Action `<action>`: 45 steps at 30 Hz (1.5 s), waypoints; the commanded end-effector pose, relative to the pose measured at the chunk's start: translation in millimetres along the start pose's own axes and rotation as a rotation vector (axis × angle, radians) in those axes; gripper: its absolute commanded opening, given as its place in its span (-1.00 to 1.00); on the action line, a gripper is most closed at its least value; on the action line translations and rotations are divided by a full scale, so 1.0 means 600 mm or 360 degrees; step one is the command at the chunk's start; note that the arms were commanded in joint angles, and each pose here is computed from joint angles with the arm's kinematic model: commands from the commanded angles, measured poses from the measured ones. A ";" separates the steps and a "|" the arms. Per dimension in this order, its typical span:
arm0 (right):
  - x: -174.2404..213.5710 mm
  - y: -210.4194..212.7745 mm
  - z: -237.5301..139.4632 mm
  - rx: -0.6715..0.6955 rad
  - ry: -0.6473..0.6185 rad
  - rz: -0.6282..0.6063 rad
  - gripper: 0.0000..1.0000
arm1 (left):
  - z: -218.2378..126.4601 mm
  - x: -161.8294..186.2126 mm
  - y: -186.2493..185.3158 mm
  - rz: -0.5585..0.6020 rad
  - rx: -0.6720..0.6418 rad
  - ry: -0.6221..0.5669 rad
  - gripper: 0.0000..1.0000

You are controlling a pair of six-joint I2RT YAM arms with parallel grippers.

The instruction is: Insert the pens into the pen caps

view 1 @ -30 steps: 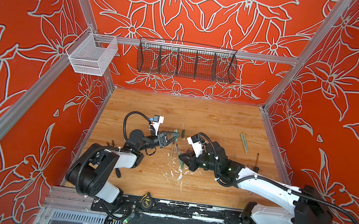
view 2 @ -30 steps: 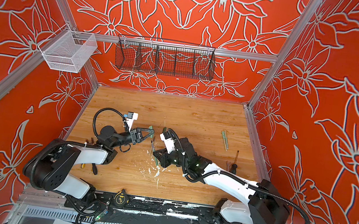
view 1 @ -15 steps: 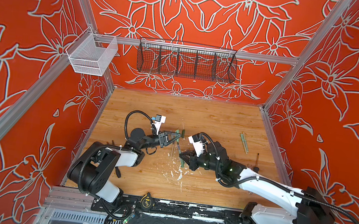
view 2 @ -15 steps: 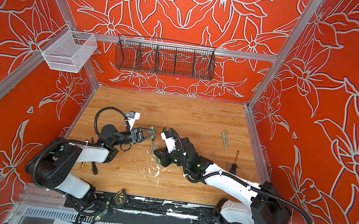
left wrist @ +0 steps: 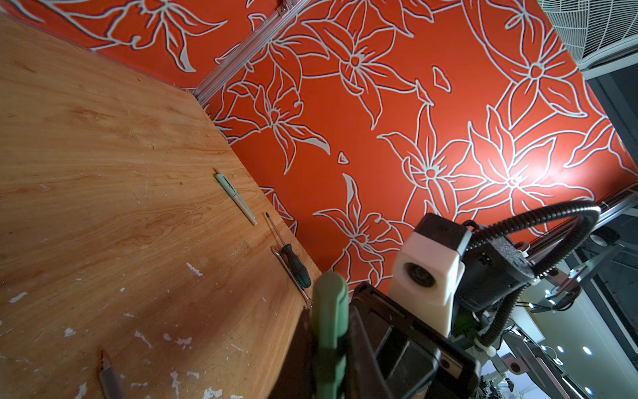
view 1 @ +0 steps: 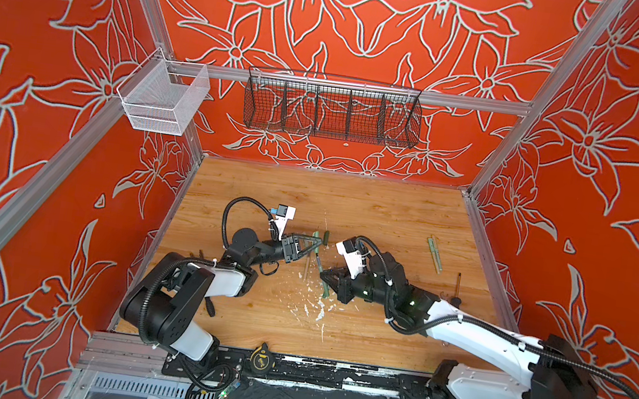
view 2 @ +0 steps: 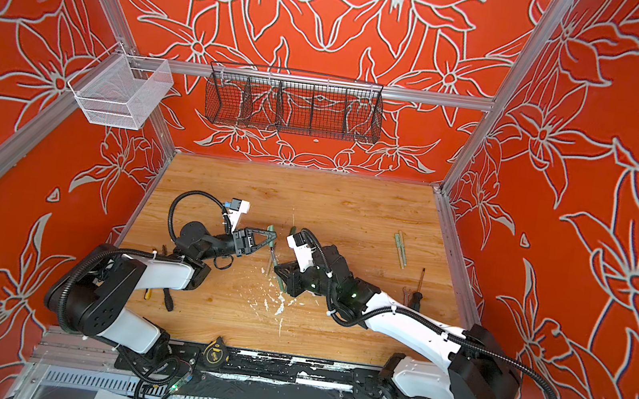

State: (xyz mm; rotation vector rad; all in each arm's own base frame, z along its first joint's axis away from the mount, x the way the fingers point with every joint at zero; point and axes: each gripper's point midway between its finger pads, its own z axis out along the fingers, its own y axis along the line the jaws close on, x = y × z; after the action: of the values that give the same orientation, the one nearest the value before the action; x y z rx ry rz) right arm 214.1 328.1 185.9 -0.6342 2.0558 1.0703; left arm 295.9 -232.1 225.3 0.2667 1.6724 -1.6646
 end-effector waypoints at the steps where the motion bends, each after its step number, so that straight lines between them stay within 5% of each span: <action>1: -0.050 0.018 -0.006 -0.0021 -0.0155 -0.0061 -0.88 | 0.002 -0.006 -0.017 0.0053 0.0067 0.0007 -1.00; 19: -0.097 0.010 0.012 -0.0002 -0.0381 0.0008 -0.92 | 0.007 -0.012 -0.047 0.0084 0.0123 -0.0006 -1.00; 45: -0.210 0.057 -0.035 -0.0091 -0.0721 -0.0167 -0.94 | 0.019 0.018 -0.136 0.0281 0.0350 0.0120 -0.99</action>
State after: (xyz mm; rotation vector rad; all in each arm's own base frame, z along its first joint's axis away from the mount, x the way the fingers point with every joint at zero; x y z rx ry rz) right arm 241.6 345.6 237.1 -0.5448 1.8288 1.1064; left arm 287.4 -232.7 274.5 0.3282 1.4885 -1.5922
